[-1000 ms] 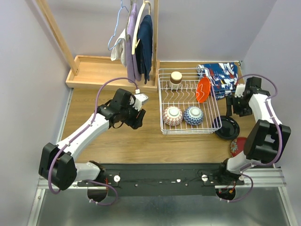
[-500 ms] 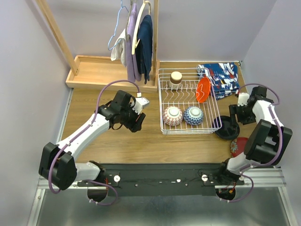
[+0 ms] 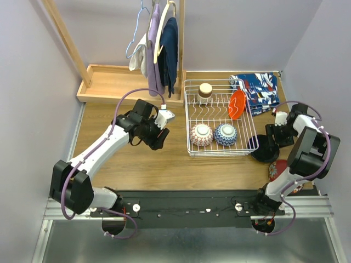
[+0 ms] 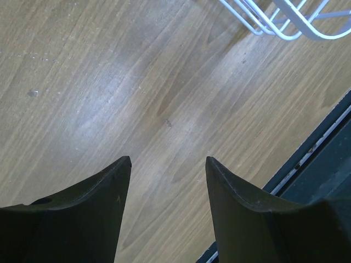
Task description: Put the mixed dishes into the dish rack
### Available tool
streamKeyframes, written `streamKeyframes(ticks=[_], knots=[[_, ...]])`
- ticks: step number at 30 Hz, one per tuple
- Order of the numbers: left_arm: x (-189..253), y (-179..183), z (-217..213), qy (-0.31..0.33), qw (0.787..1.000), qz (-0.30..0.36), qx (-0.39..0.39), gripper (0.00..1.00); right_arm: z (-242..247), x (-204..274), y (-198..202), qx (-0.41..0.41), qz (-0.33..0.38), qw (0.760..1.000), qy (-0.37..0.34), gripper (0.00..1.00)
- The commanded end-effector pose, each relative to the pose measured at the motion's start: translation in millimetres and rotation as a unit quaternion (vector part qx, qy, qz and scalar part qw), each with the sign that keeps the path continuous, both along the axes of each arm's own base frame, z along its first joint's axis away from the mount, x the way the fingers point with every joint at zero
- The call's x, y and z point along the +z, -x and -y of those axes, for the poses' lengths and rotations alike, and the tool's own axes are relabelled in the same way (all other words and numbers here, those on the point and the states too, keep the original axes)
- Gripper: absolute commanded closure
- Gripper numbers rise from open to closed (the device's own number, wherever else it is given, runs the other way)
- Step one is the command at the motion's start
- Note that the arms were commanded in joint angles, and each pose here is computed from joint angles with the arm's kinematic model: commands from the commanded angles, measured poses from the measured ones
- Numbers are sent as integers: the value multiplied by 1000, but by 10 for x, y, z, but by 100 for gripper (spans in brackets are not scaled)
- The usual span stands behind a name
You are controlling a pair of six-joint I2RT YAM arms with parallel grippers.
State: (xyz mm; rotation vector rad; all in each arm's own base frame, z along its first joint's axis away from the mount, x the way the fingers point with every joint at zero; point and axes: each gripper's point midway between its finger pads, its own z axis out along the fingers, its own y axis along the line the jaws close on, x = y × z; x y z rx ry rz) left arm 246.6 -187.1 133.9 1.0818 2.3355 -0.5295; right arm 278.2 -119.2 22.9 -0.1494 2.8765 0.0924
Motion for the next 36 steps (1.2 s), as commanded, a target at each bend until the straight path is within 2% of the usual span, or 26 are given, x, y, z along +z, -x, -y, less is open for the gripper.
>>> streamKeyframes(ticks=[1, 3, 5, 6, 7, 9, 10, 12, 16, 24, 27, 32, 36], knots=[[-3, -26, -61, -15, 1000, -5, -7, 34, 37, -154, -53, 4, 6, 1000, -8, 29], [-21, -41, -77, -21, 1000, -5, -7, 34, 66, -242, -26, -1, -3, 1000, -7, 33], [-32, -62, -92, -26, 1000, -4, -7, 34, 131, -319, -20, -7, -12, 1000, 2, 42], [-34, -74, -100, -29, 1000, -2, -8, 34, 137, -407, 2, -9, -25, 1000, -3, 49], [-40, -84, -111, -32, 999, -1, -9, 34, 158, -451, 0, -12, -31, 999, -6, 66], [-49, -108, -131, -39, 999, 1, -8, 34, 250, -489, -39, -33, -33, 999, -10, 78], [-54, -123, -143, -42, 999, 3, -9, 34, 275, -570, -26, -42, -44, 998, -17, 89], [-65, -133, -162, -48, 999, 4, -9, 34, 386, -547, -107, -63, -36, 997, -17, 97], [-58, -135, -182, -51, 999, 3, -9, 34, 464, -350, -248, -63, -2, 998, -8, 99], [-91, -132, -161, -46, 999, -1, -7, 34, 534, 580, -558, -60, 107, 992, 30, 99], [-95, -146, -144, -42, 999, -1, -6, 34, 445, 800, -563, -45, 130, 989, 48, 99], [-74, -165, -100, -32, 999, -3, -4, 34, 324, 889, -512, -27, 134, 988, 68, 99], [-42, -179, -84, -26, 1000, 0, -2, 34, 258, 1137, -498, -49, 158, 984, 58, 100]])
